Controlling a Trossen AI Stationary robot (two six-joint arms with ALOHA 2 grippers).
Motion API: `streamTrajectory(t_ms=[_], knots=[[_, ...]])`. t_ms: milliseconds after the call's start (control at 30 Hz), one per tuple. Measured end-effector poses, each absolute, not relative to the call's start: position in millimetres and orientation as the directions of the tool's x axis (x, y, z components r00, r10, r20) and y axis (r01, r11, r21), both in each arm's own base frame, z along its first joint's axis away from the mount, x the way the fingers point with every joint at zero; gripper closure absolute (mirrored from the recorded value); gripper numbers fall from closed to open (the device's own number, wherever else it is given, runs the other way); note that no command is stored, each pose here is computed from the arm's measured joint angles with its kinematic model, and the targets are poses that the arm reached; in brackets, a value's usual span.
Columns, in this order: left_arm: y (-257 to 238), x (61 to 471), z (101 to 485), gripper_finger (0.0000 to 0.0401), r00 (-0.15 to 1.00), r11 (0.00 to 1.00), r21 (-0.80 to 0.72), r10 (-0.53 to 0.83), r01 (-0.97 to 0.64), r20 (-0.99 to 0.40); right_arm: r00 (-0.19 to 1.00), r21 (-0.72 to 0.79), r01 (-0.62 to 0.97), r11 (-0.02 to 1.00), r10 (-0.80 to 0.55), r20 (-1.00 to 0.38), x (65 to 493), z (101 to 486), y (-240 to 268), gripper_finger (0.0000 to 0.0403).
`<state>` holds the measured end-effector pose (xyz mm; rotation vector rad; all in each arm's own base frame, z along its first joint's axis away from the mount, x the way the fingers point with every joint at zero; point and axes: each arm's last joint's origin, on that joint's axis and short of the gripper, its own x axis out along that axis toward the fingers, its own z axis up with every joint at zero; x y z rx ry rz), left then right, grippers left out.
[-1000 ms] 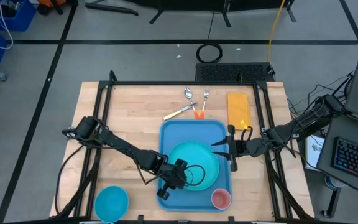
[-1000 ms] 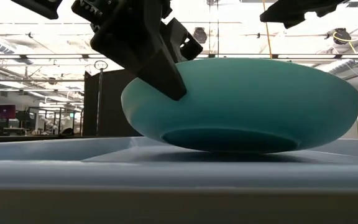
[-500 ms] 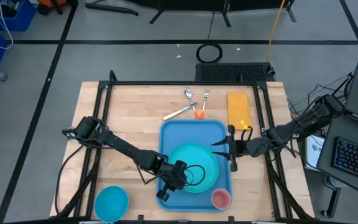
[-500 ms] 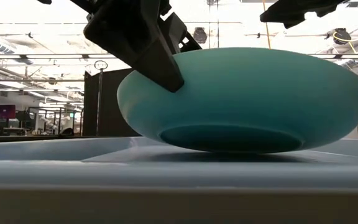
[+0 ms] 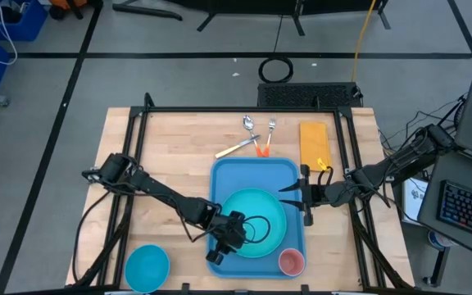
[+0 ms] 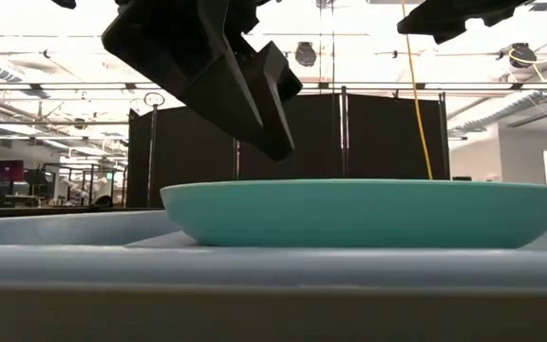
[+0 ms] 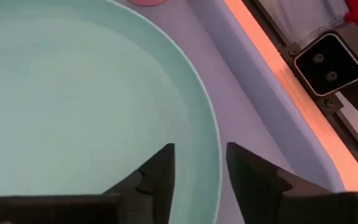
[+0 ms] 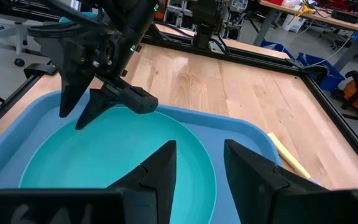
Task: Set up tray
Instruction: Put the light blue plate to the bottom of the pink cup on the blue serving tray
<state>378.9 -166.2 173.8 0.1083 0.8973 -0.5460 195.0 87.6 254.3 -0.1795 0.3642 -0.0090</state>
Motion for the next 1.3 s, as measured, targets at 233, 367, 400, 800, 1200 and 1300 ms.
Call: streamTrajectory(t_ms=[233,367,400,800,1200,1300], knots=[[-164,375,175,0.0234,0.487,0.879,-0.114,-0.360,0.463,-0.796,0.934,-0.178,-0.024,0.984,-0.041,-0.356,195,254,87,0.0280],[-164,369,184,0.0248,0.510,0.897,-0.043,-0.289,0.440,-0.810,0.931,-0.181,-0.025,0.983,-0.043,-0.362,194,247,87,0.0280],[-164,367,188,0.0253,0.519,0.901,-0.025,-0.272,0.434,-0.810,0.932,-0.179,-0.025,0.984,-0.042,-0.359,194,246,87,0.0280],[-145,339,182,0.0287,0.390,0.972,0.139,0.056,0.190,-0.919,0.944,-0.170,-0.021,0.985,-0.036,-0.329,194,246,87,0.0280],[-139,332,173,0.0333,0.365,0.967,0.232,0.179,0.109,-0.914,0.943,-0.170,-0.021,0.985,-0.037,-0.329,194,246,87,0.0280],[-140,330,174,0.0351,0.357,0.966,0.238,0.188,0.103,-0.915,0.944,-0.170,-0.021,0.985,-0.037,-0.329,194,246,87,0.0280]])
